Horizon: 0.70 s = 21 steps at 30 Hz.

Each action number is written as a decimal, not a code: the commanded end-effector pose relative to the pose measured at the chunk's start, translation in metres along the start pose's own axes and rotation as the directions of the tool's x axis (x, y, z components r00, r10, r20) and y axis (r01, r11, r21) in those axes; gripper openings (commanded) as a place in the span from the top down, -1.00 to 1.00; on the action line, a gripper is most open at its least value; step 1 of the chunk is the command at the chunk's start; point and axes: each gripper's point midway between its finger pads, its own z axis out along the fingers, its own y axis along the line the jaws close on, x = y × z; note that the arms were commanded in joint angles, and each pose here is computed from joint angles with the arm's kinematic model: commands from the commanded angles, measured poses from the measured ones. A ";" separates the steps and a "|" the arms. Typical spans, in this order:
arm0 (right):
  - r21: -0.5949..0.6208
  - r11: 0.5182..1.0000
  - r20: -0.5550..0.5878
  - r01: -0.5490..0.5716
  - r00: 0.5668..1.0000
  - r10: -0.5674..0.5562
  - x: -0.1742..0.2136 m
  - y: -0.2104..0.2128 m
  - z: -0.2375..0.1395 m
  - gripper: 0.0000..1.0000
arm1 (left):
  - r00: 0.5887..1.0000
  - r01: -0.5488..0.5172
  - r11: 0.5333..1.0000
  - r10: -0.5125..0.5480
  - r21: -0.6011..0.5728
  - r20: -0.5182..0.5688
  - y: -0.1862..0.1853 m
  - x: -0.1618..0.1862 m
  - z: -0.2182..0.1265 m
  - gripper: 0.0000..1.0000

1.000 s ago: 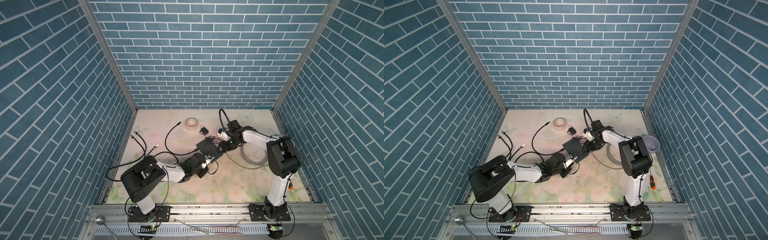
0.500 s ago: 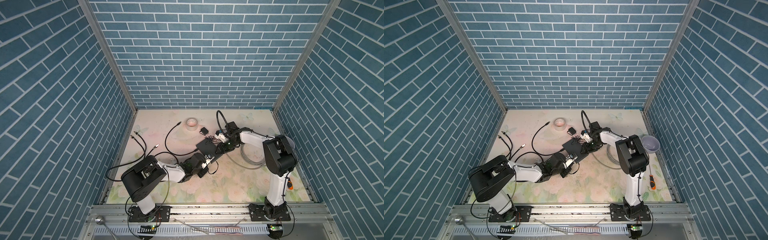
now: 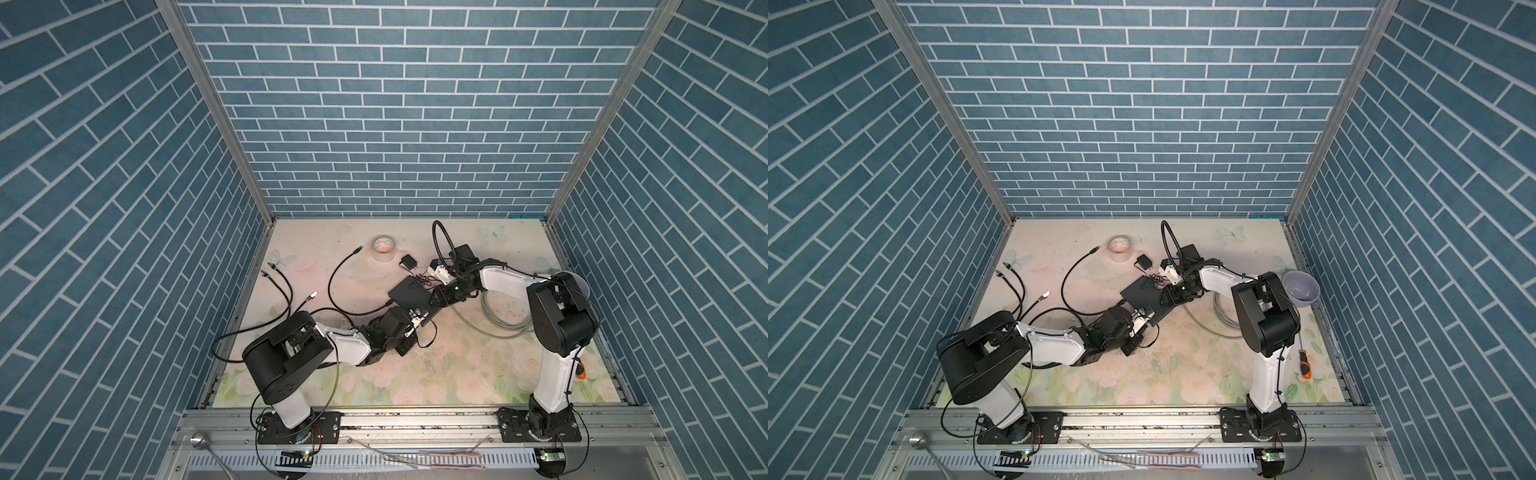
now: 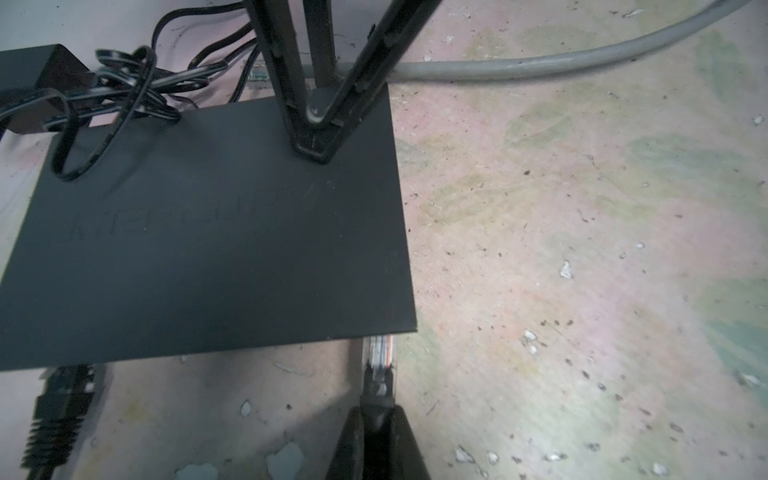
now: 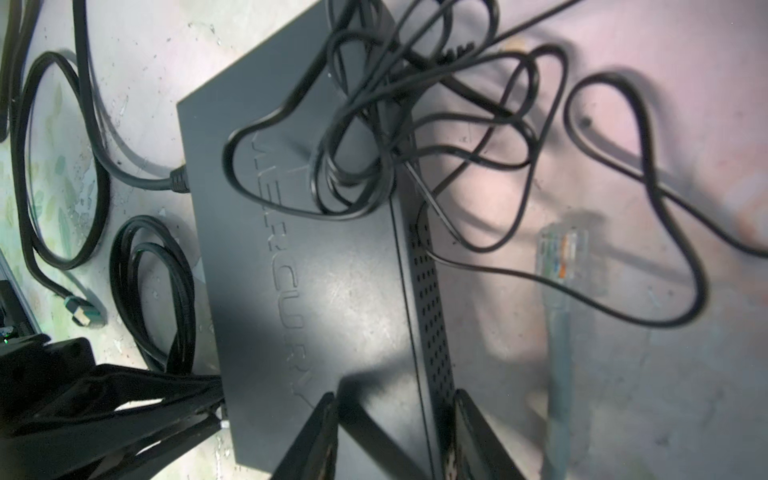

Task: Insert the plug into the switch port

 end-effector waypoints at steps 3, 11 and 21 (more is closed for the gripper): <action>-0.148 0.978 -0.202 -0.146 0.973 0.115 0.071 0.045 0.021 0.14 | 0.990 0.107 0.992 -0.099 -0.069 0.102 0.013 -0.030 -0.004 0.98; -0.183 0.965 -0.174 -0.190 0.972 0.159 0.076 0.050 0.024 0.14 | 0.988 0.142 0.984 -0.133 -0.111 0.083 0.019 -0.015 -0.007 0.98; -0.223 0.960 -0.167 -0.166 0.977 0.130 0.073 0.061 0.019 0.14 | 0.993 0.043 0.999 -0.041 -0.013 0.107 0.007 -0.026 0.000 0.98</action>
